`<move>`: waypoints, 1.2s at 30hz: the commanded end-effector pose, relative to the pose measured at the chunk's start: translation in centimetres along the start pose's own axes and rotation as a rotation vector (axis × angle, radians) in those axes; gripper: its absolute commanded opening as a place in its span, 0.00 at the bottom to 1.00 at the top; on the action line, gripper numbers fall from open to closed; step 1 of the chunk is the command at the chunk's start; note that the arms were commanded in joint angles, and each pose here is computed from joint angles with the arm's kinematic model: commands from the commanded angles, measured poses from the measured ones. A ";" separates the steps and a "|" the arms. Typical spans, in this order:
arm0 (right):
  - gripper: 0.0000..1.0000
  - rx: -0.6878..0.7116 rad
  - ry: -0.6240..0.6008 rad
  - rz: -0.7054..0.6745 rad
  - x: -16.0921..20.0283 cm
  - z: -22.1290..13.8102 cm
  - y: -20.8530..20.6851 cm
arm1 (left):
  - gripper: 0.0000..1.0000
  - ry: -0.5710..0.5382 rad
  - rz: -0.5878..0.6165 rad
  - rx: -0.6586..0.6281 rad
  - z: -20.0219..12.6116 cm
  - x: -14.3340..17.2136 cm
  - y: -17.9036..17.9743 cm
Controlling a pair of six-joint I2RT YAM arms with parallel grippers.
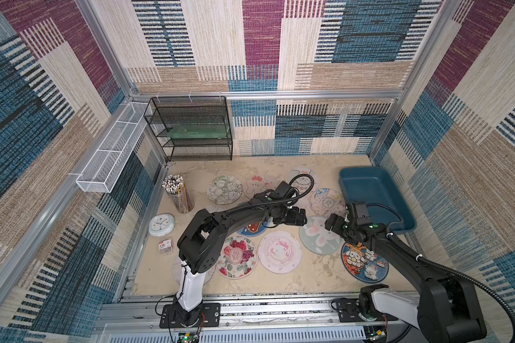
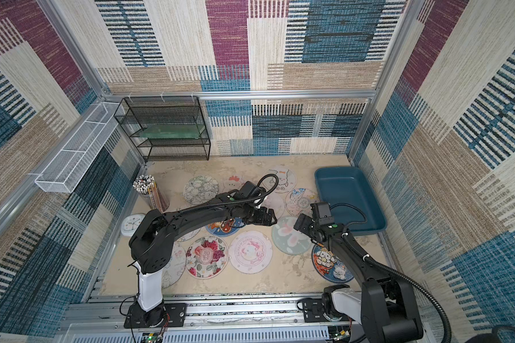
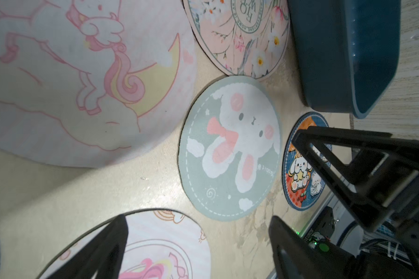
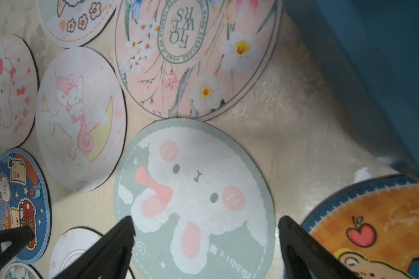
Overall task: Put the coasters into the storage box
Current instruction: Pick up the coaster from the center of the board.
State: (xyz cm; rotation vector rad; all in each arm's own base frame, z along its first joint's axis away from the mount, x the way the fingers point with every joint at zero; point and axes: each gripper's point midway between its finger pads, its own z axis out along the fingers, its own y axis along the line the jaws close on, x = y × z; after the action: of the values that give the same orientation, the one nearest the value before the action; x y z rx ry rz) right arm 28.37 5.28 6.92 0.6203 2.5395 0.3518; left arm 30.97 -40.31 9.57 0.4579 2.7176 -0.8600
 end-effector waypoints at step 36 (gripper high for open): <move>0.95 -0.018 0.056 0.004 1.8 2.2 -1.5 | 0.86 0.155 0.043 -0.010 6.3 2.3 -0.4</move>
State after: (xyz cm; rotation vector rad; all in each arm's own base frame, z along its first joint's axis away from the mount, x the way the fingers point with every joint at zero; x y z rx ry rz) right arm 27.15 4.70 3.64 0.6416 2.5985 0.3713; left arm 29.78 -44.14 4.63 0.5725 2.8265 -0.8682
